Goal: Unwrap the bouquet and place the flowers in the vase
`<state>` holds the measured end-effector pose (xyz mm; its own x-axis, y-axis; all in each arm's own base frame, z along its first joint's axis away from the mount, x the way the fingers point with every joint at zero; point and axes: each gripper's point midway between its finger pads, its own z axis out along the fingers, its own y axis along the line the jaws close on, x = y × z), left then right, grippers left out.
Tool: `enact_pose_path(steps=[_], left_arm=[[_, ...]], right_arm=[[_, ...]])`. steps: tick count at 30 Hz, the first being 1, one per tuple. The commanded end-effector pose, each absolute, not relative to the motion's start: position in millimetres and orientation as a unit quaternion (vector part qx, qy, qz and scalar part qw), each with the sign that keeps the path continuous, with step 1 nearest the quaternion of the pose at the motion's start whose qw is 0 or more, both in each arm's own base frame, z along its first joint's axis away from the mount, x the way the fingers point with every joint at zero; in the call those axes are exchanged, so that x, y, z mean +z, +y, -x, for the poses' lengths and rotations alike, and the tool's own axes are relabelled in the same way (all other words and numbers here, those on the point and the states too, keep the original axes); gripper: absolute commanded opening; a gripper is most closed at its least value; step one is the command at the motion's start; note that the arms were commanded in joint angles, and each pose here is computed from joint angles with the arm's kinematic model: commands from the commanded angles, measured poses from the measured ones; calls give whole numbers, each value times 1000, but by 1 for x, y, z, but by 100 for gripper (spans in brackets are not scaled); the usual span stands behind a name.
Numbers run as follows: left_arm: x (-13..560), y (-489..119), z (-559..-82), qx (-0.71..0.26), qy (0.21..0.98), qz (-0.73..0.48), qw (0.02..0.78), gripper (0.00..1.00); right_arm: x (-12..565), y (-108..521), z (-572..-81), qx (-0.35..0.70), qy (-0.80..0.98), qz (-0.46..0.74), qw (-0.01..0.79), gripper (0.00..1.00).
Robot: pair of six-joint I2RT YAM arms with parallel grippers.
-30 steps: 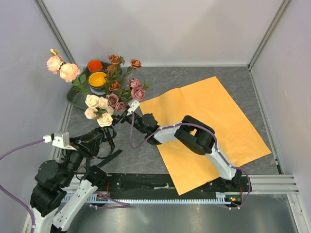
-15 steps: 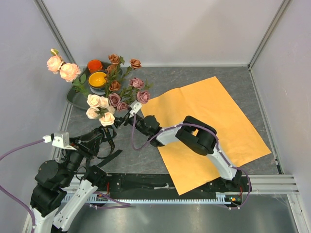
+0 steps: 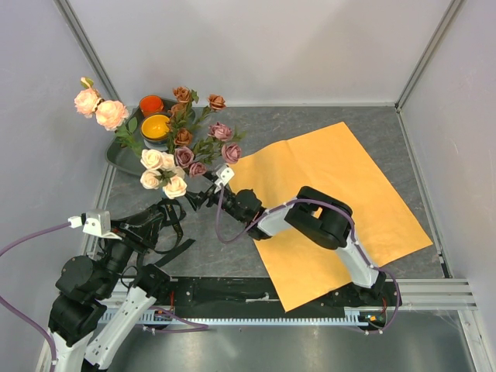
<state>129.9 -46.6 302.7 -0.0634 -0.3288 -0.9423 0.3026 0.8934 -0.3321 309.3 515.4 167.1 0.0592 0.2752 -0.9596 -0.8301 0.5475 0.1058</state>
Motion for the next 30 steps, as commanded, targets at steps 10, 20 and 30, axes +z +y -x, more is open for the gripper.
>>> enact_pose_path(steps=[10, 20, 30], left_arm=[[323, -37, -113, -252, 640, 17, 725, 56], [344, -50, -106, -293, 611, -6, 735, 63], [378, -91, -104, -400, 588, -32, 703, 67]], right_arm=[[234, 423, -297, 382, 565, 110, 723, 98], [169, 246, -276, 47, 819, 5, 571, 98], [230, 157, -210, 108, 818, 4, 564, 98]])
